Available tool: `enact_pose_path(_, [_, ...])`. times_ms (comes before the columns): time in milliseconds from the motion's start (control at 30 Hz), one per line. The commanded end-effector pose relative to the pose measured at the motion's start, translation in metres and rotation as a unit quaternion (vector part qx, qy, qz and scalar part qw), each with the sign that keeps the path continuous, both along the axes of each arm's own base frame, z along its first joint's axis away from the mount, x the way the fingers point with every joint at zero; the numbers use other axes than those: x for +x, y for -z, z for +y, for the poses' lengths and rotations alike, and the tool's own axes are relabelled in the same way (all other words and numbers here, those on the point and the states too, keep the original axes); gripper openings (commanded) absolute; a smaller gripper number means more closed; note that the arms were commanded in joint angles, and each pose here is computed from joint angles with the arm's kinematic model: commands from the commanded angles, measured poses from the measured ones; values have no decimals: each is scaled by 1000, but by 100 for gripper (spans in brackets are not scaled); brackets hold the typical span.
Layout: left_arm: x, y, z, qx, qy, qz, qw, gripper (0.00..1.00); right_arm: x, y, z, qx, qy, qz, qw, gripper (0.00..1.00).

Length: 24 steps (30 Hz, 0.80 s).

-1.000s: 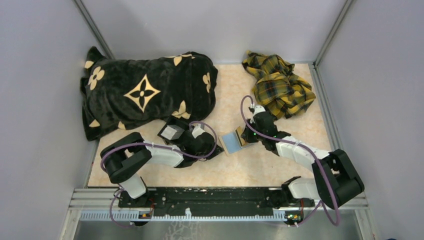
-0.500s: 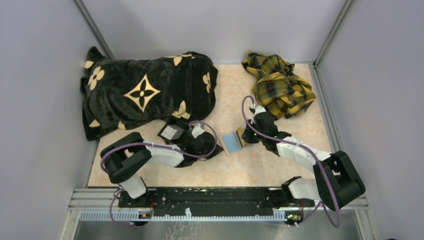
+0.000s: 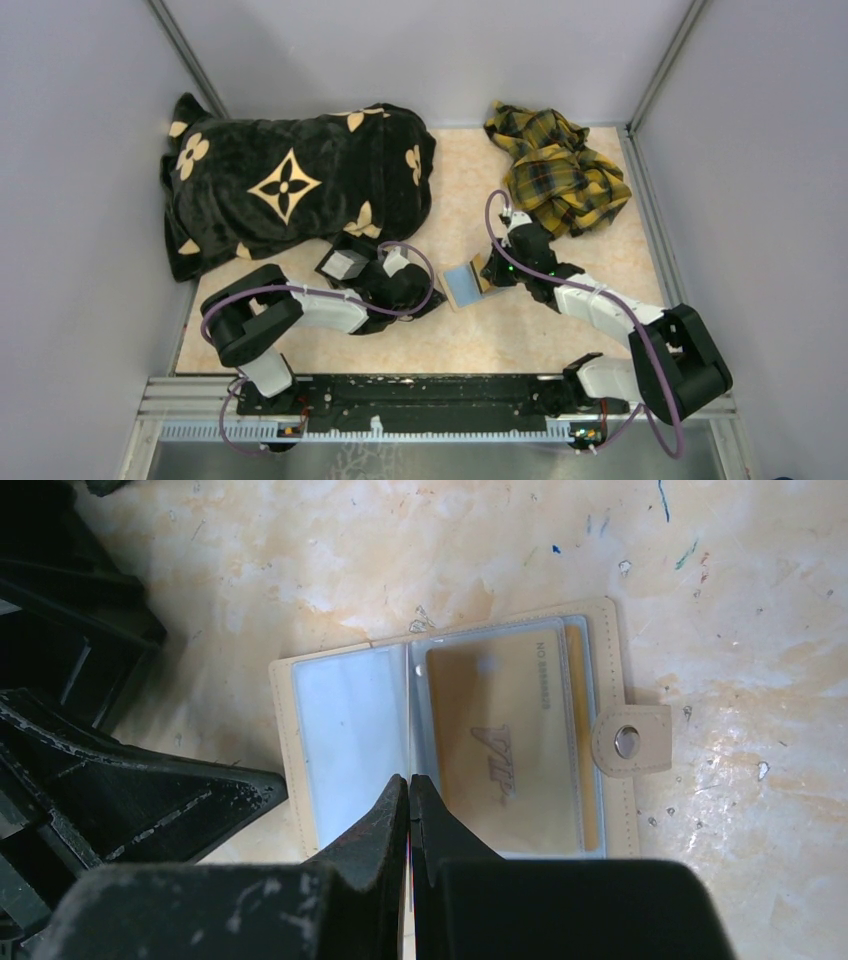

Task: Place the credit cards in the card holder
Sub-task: Insert the credit card into the card holder.

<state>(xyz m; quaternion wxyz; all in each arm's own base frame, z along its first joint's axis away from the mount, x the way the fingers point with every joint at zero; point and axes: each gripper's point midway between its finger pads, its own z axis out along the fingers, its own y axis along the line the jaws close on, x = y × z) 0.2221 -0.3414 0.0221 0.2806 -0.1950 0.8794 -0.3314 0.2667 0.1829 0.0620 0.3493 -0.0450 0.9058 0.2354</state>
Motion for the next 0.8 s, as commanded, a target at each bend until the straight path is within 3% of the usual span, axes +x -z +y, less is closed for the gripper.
enact_pose_path(0, [-4, 18, 15, 46, -7, 13, 999, 0, 17, -20, 9, 25, 0, -31, 999, 0])
enact_pose_path(767, [-3, 22, 17, 51, -9, 18, 999, 0, 11, 15, -11, -23, 28, -12, 999, 0])
